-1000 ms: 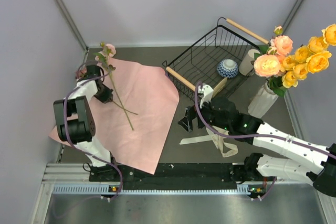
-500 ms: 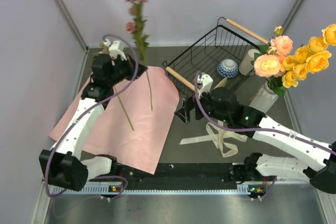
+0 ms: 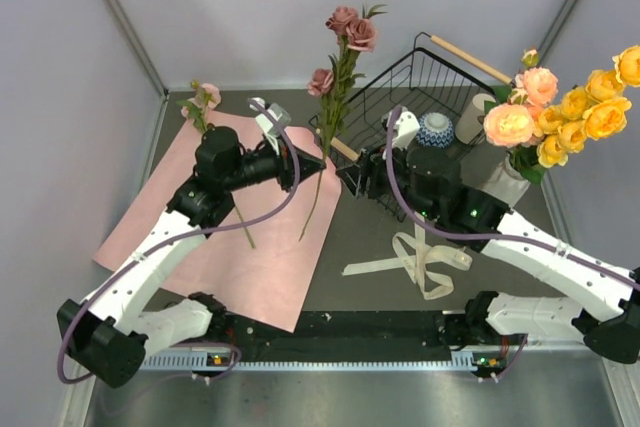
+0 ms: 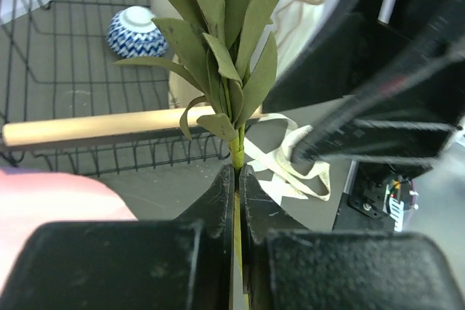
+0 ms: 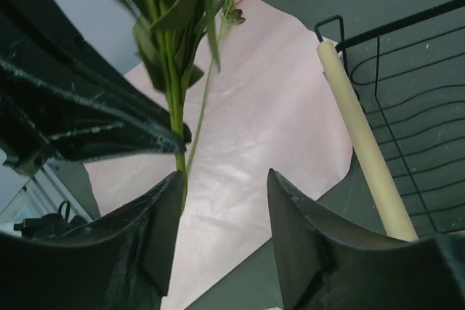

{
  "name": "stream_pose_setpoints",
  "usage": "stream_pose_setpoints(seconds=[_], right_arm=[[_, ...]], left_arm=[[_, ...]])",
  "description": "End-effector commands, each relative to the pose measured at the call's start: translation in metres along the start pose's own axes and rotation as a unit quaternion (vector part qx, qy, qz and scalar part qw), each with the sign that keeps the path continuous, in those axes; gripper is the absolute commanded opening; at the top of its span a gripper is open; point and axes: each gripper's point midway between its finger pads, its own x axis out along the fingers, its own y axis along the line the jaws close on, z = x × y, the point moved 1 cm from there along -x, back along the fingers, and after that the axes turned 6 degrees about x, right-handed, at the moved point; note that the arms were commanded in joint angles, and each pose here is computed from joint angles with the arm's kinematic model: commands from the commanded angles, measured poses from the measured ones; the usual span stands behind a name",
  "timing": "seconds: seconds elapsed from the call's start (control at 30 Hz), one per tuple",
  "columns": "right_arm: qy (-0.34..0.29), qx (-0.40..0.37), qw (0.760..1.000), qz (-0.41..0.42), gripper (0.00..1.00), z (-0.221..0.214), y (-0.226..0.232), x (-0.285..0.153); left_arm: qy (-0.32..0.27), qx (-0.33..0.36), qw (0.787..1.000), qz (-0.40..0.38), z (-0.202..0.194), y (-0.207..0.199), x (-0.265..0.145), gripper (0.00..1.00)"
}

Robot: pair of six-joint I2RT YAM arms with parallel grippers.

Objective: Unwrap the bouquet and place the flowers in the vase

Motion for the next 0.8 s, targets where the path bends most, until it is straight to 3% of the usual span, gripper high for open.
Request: stream_pose_setpoints(seconds=[0.0, 0.13, 0.27, 0.43, 0.77], right_arm=[[-0.109, 0.037, 0.993, 0.009, 0.46, 0.060, 0.008, -0.008], [-0.144, 0.068, 0.984, 0.075, 0.36, 0.071, 0.020, -0.018], [-0.156, 0.067, 0.980, 0.100, 0.36, 0.075, 0.027, -0.022], [-0.141, 0.061, 0.981, 0.116, 0.44, 0.074, 0.036, -0.017], [-0.127, 0.058, 0.983, 0.116, 0.37, 0.070, 0.038, -0.005]], left_arm=[[-0.027, 0.052, 0.997, -0.052, 0.015, -0.027, -0.003, 0.00], [-0.023, 0.045, 0.996, -0.069, 0.013, -0.033, -0.002, 0.00], [-0.019, 0.039, 0.996, -0.076, 0.011, -0.035, -0.001, 0.00], [-0.016, 0.039, 0.996, -0.078, 0.009, -0.036, 0.001, 0.00], [-0.007, 0.034, 0.996, -0.084, 0.003, -0.037, 0.008, 0.00]])
